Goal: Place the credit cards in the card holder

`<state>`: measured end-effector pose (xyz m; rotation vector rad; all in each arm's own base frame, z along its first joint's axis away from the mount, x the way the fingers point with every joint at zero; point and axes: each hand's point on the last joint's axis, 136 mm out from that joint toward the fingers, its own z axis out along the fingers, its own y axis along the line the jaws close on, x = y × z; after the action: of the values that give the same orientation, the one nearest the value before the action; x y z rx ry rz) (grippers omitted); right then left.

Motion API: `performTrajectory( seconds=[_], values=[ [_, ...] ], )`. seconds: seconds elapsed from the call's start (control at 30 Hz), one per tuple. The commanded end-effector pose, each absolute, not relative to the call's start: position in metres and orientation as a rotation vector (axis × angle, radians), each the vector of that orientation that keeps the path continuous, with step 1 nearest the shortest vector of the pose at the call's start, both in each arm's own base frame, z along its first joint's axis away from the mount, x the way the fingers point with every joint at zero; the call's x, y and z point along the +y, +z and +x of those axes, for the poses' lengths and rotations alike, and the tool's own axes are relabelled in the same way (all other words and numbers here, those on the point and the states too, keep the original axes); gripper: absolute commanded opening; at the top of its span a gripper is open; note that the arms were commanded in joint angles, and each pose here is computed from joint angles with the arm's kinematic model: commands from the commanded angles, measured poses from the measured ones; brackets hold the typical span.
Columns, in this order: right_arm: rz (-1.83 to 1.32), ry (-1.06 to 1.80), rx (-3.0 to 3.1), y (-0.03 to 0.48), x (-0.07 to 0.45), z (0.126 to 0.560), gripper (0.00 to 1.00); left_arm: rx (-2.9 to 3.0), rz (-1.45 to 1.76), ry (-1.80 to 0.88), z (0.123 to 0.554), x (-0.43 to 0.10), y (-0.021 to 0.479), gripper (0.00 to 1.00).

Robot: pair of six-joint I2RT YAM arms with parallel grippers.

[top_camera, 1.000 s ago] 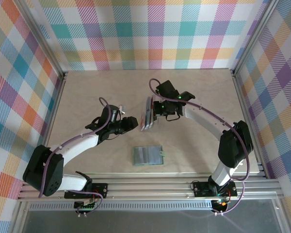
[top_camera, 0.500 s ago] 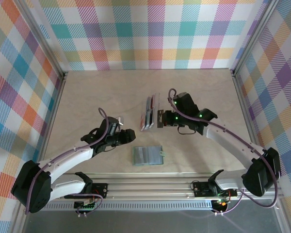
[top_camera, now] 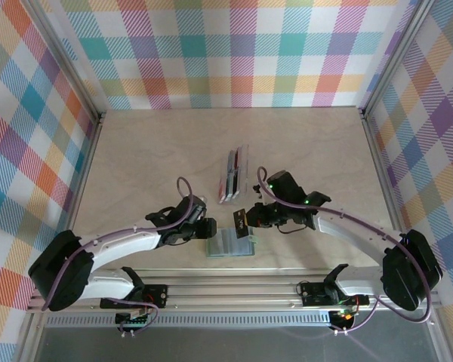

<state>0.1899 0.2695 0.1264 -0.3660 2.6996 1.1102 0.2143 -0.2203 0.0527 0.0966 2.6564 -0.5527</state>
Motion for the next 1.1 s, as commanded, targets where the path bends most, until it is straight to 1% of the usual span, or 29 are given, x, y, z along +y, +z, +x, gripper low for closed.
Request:
performTrajectory(
  seconds=[0.0, 0.2, 0.43, 0.73, 1.07],
  values=[
    [-0.401, 1.224, 2.689, 0.123, 0.281, 0.182, 0.00, 2.631, 0.126, -0.450, 0.221, -0.218, 0.054, 0.47],
    [-0.408, 1.234, 2.744, 0.103, 0.286, 0.175, 0.00, 2.651, 0.157, -0.409, 0.218, -0.222, 0.043, 0.46],
    [-0.432, 1.247, 2.775, 0.091, 0.294, 0.173, 0.00, 2.672, 0.169, -0.349, 0.214, -0.221, 0.030, 0.42],
    [-0.442, 1.243, 2.843, 0.069, 0.306, 0.174, 0.00, 2.660, 0.156, -0.342, 0.211, -0.214, 0.031, 0.41],
    [-0.442, 1.245, 2.868, 0.062, 0.312, 0.175, 0.00, 2.669, 0.153, -0.352, 0.207, -0.213, 0.027, 0.41]
  ],
)
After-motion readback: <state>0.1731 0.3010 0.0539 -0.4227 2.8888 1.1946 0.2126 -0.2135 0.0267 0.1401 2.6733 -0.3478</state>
